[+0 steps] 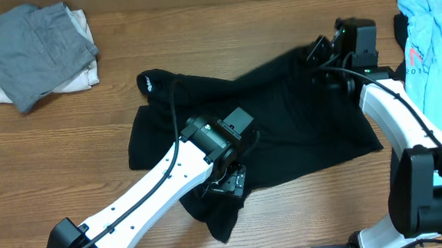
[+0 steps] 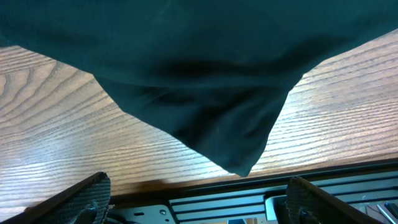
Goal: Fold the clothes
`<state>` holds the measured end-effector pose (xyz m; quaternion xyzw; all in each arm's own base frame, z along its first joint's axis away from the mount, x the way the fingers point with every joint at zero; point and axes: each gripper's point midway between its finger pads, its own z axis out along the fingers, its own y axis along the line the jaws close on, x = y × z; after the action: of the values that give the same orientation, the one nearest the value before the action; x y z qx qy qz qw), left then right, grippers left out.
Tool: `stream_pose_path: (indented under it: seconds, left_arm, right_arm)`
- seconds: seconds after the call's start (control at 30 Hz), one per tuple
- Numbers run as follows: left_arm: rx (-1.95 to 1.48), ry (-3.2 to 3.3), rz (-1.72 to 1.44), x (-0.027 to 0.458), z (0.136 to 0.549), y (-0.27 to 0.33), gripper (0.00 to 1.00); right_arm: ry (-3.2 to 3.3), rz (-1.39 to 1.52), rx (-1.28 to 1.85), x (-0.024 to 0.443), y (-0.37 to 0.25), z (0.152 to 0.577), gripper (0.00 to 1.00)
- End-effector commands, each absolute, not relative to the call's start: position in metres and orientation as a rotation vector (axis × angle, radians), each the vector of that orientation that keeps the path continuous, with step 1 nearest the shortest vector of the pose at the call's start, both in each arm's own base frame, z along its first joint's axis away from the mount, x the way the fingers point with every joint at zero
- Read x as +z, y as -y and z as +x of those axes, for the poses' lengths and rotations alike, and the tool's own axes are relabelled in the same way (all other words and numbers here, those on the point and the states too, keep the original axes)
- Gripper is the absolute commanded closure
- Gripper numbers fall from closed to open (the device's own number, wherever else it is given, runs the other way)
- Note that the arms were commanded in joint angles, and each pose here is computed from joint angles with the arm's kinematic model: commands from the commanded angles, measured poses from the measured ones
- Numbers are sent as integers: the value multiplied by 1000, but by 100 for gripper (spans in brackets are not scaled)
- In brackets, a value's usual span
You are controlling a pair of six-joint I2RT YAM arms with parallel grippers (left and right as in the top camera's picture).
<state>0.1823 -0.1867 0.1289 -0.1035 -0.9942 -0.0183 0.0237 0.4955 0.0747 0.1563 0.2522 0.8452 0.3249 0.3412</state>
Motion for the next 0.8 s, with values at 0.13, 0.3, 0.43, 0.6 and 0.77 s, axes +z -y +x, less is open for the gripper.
stream_pose_path:
  seconds: [0.13, 0.3, 0.43, 0.6, 0.77]
  left_arm:
    - [-55, 3111, -339, 135, 189, 185, 12]
    - [-70, 3120, -334, 135, 190, 184, 12]
    - [-66, 3125, -335, 135, 191, 185, 12]
    - [-44, 3142, -336, 135, 195, 189, 12]
    - [-10, 3168, -339, 135, 201, 195, 8]
  right_arm:
    - [-2029, 806, 772, 137, -48, 544, 96]
    - [-2024, 823, 694, 124, -30, 571, 96]
    - [-2022, 840, 585, 126, 0, 600, 96]
    - [-1991, 840, 435, 155, 38, 618, 96]
    - [-1997, 780, 359, 178, 54, 621, 74]
